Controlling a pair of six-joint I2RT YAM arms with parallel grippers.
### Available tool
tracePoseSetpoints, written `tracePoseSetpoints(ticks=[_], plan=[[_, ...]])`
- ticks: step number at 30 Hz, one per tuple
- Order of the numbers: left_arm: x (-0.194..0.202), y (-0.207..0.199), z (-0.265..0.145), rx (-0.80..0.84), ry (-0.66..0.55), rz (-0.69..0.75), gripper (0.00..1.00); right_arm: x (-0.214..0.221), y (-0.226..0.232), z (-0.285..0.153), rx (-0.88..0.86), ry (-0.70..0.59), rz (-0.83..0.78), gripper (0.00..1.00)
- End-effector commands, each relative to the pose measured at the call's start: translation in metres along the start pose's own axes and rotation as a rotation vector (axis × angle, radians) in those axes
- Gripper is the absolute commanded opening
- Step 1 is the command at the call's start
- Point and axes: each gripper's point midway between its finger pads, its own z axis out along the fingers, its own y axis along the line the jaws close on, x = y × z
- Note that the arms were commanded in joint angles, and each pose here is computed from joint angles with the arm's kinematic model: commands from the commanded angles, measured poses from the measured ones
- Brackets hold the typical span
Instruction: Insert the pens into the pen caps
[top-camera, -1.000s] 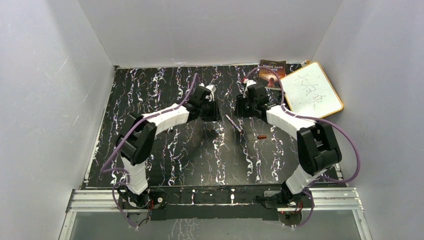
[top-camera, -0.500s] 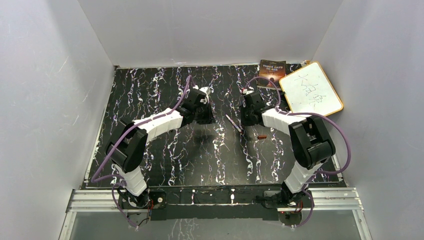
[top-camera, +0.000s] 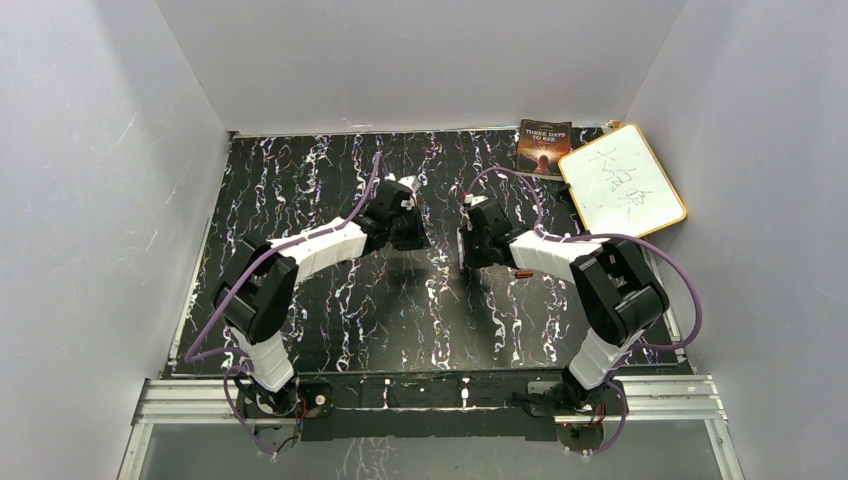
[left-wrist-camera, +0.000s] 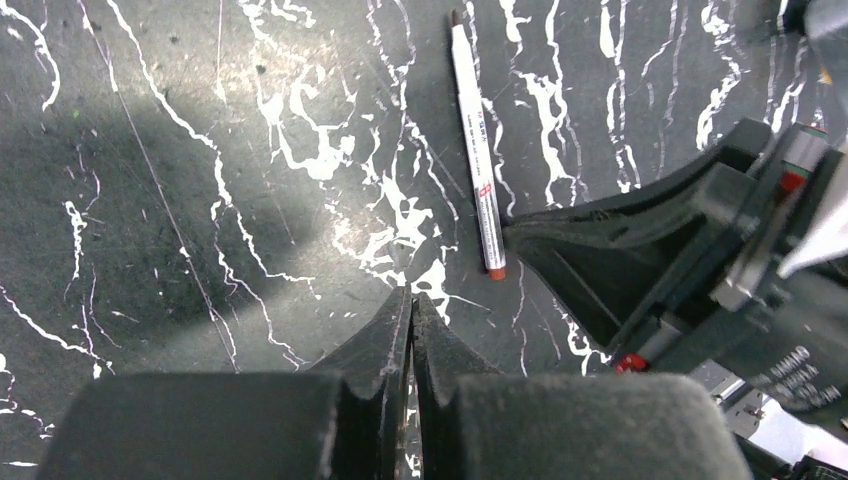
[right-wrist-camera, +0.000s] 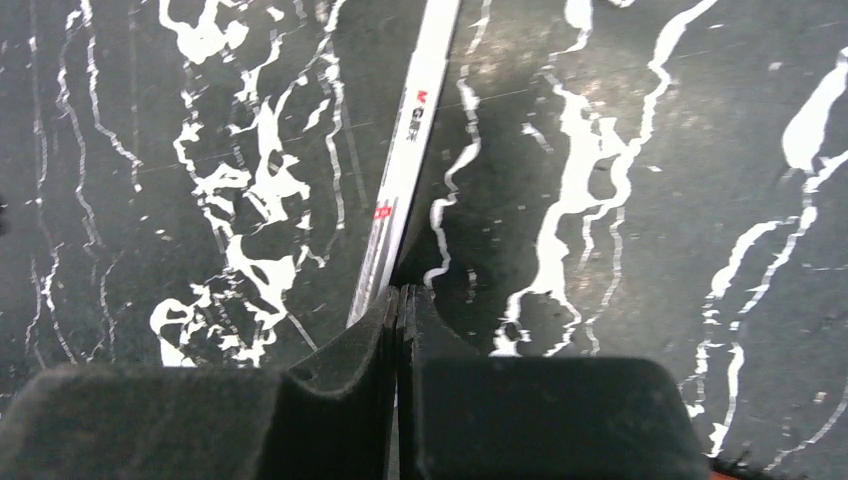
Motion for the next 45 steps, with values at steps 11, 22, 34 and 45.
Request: tracePoseSetpoints(ticks=[11, 22, 34, 45], plan=[[0.012, -0.002, 0.014, -0.054, 0.038, 0.036, 0.42, -0.041, 0.018, -0.029, -0.034, -0.142, 0.019, 0.00], [0.018, 0.018, 0.042, -0.402, 0.047, 0.055, 0.38, -0.068, -0.038, -0.082, 0.132, -0.265, 0.086, 0.00], [0.024, 0.044, 0.043, -0.529, 0.061, 0.121, 0.32, -0.062, -0.043, -0.083, 0.114, -0.264, 0.086, 0.00], [0.032, 0.060, 0.049, -0.578, 0.120, 0.215, 0.01, -0.061, -0.050, -0.085, 0.120, -0.267, 0.083, 0.00]])
